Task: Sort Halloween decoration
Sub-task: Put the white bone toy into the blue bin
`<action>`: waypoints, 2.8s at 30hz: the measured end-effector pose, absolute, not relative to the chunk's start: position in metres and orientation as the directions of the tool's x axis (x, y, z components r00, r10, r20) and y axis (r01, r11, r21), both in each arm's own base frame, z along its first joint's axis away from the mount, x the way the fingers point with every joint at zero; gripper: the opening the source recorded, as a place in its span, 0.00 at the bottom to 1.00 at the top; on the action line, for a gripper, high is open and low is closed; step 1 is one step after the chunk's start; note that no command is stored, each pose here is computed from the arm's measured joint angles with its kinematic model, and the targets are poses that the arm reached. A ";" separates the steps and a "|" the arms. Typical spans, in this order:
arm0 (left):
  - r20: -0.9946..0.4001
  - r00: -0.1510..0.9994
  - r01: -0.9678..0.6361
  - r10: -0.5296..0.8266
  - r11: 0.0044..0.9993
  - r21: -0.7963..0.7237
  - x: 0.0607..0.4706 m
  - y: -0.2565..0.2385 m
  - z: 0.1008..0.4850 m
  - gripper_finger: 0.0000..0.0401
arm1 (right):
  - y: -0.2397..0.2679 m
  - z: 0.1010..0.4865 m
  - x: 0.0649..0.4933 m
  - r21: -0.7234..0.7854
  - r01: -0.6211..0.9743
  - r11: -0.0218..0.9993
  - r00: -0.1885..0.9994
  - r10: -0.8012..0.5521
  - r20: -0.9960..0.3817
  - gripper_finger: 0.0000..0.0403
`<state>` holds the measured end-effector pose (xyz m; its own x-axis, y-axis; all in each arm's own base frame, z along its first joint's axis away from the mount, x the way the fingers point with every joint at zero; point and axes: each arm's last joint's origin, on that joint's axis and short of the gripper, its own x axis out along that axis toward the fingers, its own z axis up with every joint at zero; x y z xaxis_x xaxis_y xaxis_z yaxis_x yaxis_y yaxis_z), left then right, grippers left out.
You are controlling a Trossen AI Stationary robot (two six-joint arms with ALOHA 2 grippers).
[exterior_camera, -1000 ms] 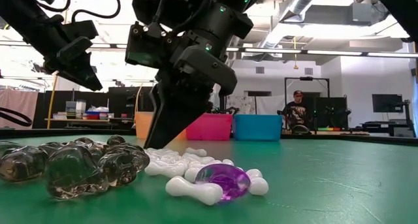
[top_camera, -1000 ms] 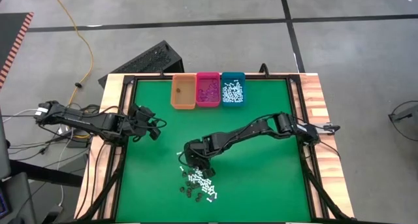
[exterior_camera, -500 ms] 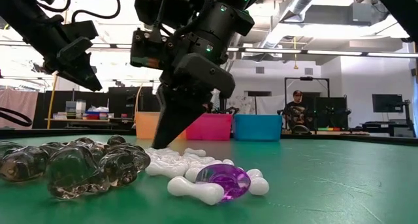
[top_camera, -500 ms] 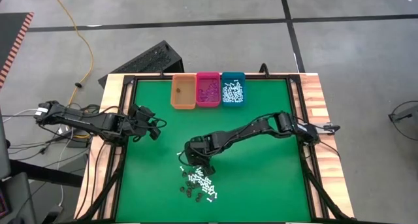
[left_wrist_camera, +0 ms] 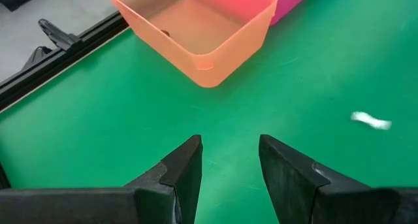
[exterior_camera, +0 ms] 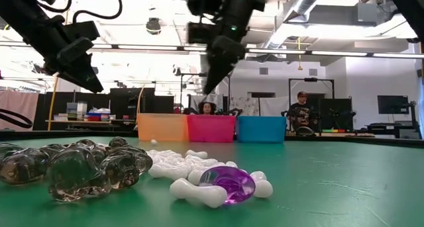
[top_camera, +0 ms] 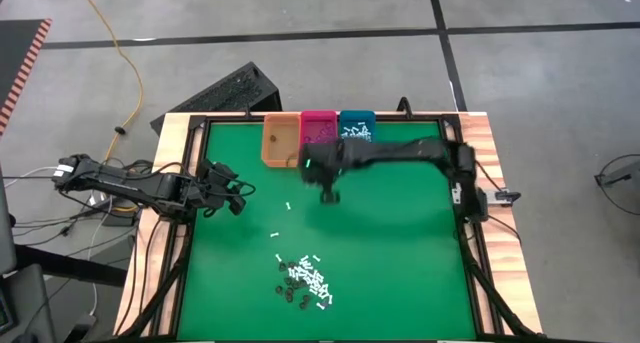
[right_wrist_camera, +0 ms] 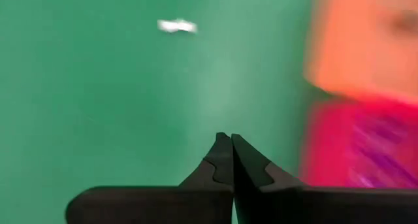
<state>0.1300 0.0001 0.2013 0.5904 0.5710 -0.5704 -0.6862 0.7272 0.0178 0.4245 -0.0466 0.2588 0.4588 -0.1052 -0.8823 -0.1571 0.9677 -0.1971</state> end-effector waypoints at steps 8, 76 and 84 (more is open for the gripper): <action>-0.578 0.595 -0.679 0.559 0.734 0.010 0.130 0.000 0.201 0.36 | -0.120 0.281 0.393 -0.069 0.010 0.998 0.466 -0.065 -0.882 0.10; -0.618 0.561 -0.682 0.551 0.731 0.033 0.130 -0.001 0.196 0.36 | 0.023 0.171 0.482 -0.149 0.355 0.923 0.606 -0.348 -0.715 0.38; -0.611 0.552 -0.693 0.568 0.719 0.042 0.130 0.000 0.196 0.36 | 0.032 0.182 0.436 -0.024 0.386 0.922 0.822 -0.356 -0.444 0.38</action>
